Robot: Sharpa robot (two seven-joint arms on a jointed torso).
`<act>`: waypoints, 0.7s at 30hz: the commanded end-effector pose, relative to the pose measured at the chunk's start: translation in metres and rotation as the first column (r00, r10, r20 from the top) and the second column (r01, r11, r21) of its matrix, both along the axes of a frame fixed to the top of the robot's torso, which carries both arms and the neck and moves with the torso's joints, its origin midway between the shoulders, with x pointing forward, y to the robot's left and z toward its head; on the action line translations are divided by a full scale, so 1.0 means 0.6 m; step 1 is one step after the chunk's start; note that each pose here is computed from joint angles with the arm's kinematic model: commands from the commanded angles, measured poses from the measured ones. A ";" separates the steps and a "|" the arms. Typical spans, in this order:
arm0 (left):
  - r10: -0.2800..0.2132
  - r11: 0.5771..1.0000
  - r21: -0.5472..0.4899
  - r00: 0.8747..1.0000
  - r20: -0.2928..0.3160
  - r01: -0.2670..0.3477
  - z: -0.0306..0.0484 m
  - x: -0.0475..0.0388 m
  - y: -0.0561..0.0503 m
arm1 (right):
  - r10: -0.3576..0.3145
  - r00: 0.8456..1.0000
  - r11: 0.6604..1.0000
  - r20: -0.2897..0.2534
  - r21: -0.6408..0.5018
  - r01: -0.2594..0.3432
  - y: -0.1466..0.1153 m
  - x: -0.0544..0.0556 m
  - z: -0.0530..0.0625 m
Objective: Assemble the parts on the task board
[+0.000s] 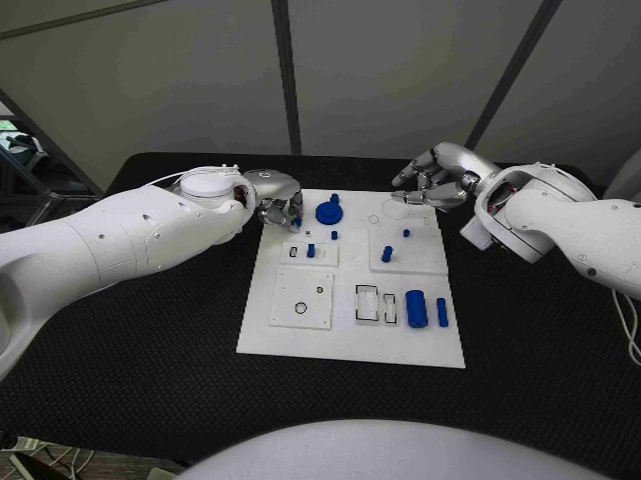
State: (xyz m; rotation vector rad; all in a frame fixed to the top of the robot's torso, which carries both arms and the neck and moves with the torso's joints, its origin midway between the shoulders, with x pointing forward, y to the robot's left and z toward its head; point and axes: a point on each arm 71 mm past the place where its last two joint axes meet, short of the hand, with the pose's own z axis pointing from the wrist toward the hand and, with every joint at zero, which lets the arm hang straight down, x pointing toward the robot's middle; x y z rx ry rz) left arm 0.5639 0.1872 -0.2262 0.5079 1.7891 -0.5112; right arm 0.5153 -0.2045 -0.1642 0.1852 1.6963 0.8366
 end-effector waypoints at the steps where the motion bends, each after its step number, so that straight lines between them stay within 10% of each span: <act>1: 0.004 1.000 0.007 1.000 -0.021 -0.004 -0.002 0.000 0.001 | 0.007 1.000 1.000 0.000 0.001 -0.007 0.001 0.000 0.002; 21: -0.015 0.999 -0.035 1.000 -0.008 0.015 0.002 -0.002 0.005 | 0.008 1.000 1.000 0.001 0.002 -0.008 0.001 -0.001 0.002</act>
